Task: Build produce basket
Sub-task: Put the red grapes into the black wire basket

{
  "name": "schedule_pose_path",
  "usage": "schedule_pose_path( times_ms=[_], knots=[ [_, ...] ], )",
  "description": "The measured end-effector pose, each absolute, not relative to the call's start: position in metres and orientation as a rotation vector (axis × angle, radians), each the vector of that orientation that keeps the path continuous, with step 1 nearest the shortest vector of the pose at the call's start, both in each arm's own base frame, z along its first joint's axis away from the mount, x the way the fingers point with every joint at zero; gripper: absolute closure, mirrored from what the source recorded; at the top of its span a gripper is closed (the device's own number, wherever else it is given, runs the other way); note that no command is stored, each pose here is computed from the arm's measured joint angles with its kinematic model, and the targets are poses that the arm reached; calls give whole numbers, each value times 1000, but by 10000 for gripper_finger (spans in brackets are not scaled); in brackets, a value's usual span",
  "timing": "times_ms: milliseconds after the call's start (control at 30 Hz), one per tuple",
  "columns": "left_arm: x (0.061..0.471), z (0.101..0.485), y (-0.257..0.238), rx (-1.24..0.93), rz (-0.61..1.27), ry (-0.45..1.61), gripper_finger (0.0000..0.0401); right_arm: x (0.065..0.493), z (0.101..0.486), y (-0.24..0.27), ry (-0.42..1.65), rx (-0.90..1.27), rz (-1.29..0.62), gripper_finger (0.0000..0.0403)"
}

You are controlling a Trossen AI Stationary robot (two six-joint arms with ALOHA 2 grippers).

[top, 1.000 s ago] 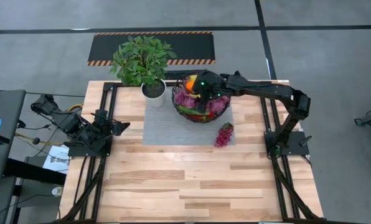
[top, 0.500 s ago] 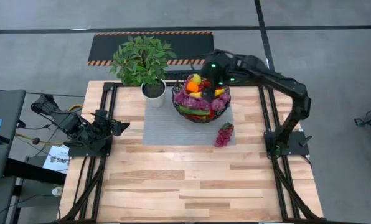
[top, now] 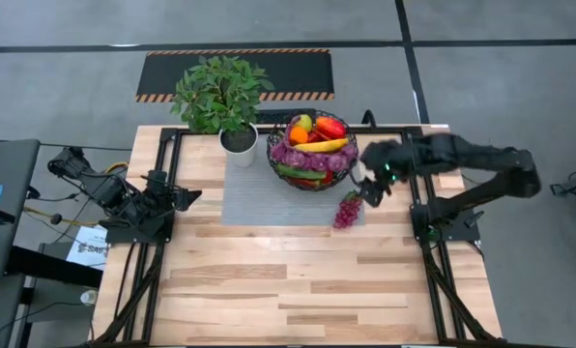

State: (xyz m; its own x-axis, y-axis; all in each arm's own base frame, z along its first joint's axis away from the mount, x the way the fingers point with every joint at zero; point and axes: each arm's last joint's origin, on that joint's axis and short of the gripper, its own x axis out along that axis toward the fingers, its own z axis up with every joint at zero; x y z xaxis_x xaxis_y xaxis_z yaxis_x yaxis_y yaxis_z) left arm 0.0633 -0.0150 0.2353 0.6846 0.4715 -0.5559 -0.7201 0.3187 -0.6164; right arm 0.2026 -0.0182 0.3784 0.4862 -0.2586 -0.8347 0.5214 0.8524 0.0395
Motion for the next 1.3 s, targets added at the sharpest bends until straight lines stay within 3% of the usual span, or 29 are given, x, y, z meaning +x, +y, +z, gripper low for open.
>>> schedule_pose_path(
  times_ms=[433,833,967,1200,1300],
  knots=[
    [63,235,-15,-964,798,297,37,178,222,-14,869,588,-631,129],
    [63,235,-15,-966,799,297,37,190,170,-31,903,577,-704,135],
    [63,235,-15,-969,800,295,37,195,161,-35,956,595,-698,186],
    [63,235,-15,-969,800,295,37,200,148,-37,1020,613,-685,365],
    [63,235,-15,-969,800,296,37,201,149,-34,1015,616,-662,388]
  ],
)
